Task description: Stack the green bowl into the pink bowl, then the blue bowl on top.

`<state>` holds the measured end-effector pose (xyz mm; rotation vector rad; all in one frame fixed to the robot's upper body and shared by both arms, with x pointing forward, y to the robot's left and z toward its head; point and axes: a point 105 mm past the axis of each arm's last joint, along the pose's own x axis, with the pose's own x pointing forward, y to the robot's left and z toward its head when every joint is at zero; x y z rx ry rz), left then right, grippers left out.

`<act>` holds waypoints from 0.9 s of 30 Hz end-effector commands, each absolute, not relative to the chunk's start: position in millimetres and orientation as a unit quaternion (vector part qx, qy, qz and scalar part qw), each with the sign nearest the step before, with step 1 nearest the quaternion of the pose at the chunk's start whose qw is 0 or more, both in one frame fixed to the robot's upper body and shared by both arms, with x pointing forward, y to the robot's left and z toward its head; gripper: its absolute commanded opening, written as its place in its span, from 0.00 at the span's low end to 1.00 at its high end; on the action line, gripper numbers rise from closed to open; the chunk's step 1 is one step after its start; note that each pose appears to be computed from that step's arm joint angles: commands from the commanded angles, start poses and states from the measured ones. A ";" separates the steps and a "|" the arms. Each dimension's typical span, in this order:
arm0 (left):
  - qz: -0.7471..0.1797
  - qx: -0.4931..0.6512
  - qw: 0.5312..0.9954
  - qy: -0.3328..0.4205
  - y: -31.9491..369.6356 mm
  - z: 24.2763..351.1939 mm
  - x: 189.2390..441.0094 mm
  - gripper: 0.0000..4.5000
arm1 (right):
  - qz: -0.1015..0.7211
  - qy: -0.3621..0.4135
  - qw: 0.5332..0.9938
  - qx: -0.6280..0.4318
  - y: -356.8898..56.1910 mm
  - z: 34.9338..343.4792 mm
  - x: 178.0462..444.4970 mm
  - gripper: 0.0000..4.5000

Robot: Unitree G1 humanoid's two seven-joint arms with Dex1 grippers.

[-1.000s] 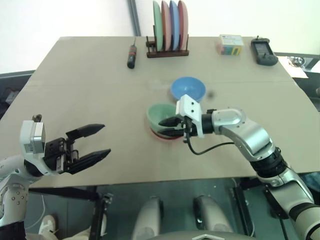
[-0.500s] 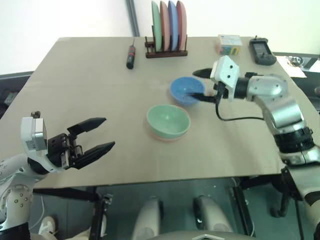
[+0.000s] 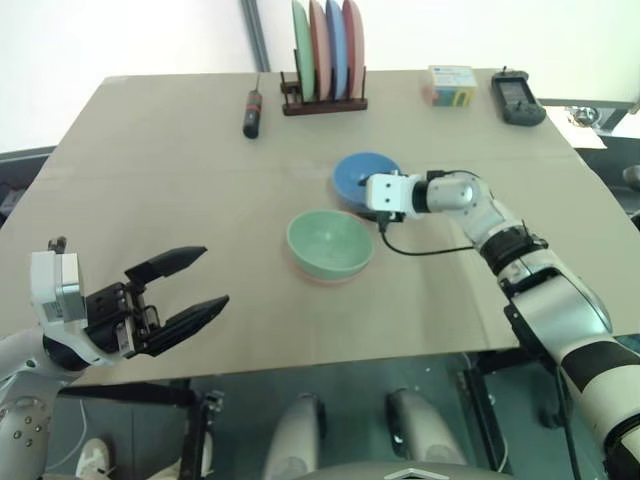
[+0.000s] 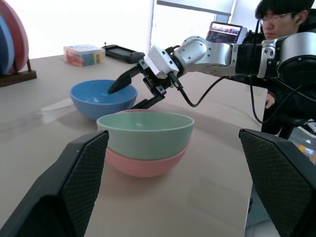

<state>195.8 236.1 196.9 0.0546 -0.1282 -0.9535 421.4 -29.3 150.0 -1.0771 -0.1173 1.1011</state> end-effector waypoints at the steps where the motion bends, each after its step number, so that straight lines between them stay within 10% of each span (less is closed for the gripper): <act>1: -0.457 0.043 0.884 -0.083 232.6 209.1 189.4 1.00 | 0.492 -0.065 0.712 -0.496 -28.9 160.4 424.3 0.20; 4: -0.456 0.043 0.885 -0.084 231.8 208.7 189.0 1.00 | 0.493 -0.063 0.712 -0.496 -30.0 158.8 424.6 0.02; 11: -0.455 0.040 0.885 -0.090 230.8 206.1 195.8 1.00 | 0.542 -0.084 0.743 -0.384 -35.9 205.0 415.0 0.02; 18: -0.456 0.037 0.885 -0.085 232.6 199.4 202.6 1.00 | 0.693 -0.112 0.687 -0.186 -24.1 271.8 314.9 0.02; 25: -0.451 0.017 0.891 -0.056 225.7 193.7 217.8 1.00 | 0.708 -0.030 0.694 -0.128 -0.9 232.8 284.4 0.02; 27: -0.448 0.022 0.893 -0.047 223.2 191.7 221.4 1.00 | 0.691 -0.007 0.713 -0.116 3.5 215.1 293.8 0.17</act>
